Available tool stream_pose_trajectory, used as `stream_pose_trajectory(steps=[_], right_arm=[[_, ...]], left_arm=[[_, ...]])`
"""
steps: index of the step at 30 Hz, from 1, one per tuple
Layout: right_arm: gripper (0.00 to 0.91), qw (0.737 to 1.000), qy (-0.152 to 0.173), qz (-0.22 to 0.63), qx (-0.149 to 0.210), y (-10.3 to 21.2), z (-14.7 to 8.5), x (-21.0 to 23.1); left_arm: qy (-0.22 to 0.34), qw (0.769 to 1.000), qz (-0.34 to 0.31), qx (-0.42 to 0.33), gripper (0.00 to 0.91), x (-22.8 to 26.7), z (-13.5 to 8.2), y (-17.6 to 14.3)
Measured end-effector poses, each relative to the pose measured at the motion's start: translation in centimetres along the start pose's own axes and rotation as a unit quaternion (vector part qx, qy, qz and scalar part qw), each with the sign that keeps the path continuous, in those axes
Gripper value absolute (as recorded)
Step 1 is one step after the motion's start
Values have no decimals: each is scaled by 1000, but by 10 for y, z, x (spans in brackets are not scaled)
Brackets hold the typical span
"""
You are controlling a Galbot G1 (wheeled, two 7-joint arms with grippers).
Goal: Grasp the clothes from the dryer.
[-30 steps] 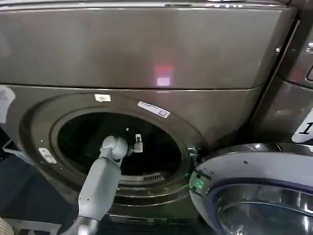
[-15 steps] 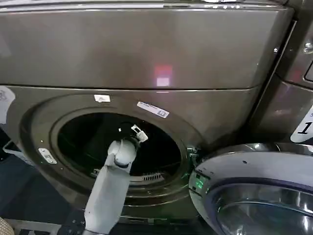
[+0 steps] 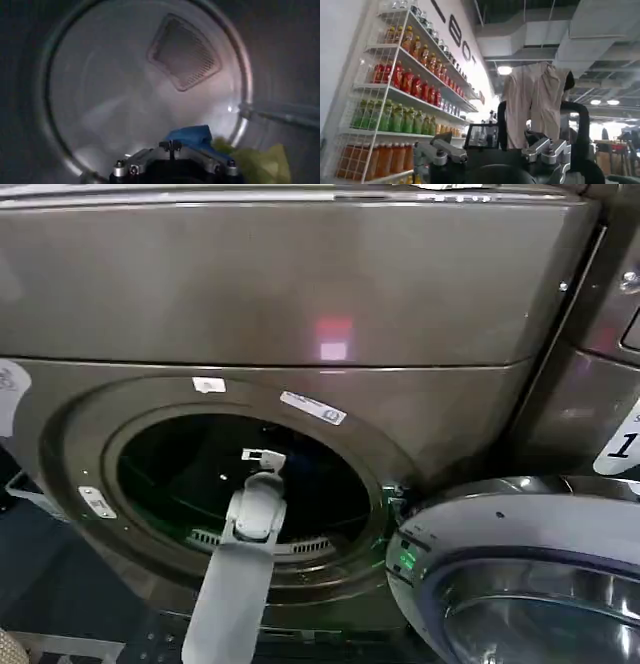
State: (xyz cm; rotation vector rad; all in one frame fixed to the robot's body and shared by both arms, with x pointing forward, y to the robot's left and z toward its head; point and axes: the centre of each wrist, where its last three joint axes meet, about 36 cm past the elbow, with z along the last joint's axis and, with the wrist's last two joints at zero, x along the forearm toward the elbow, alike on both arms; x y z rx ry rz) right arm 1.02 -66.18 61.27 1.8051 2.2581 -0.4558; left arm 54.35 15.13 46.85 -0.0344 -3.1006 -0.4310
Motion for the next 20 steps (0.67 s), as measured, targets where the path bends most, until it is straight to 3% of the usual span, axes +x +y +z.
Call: stream_pose_trajectory(steps=[20], right_arm=[[907, 1000, 14, 14, 7, -3, -5, 4]], left_arm=[[4, 999, -22, 50, 0, 2, -4, 3]])
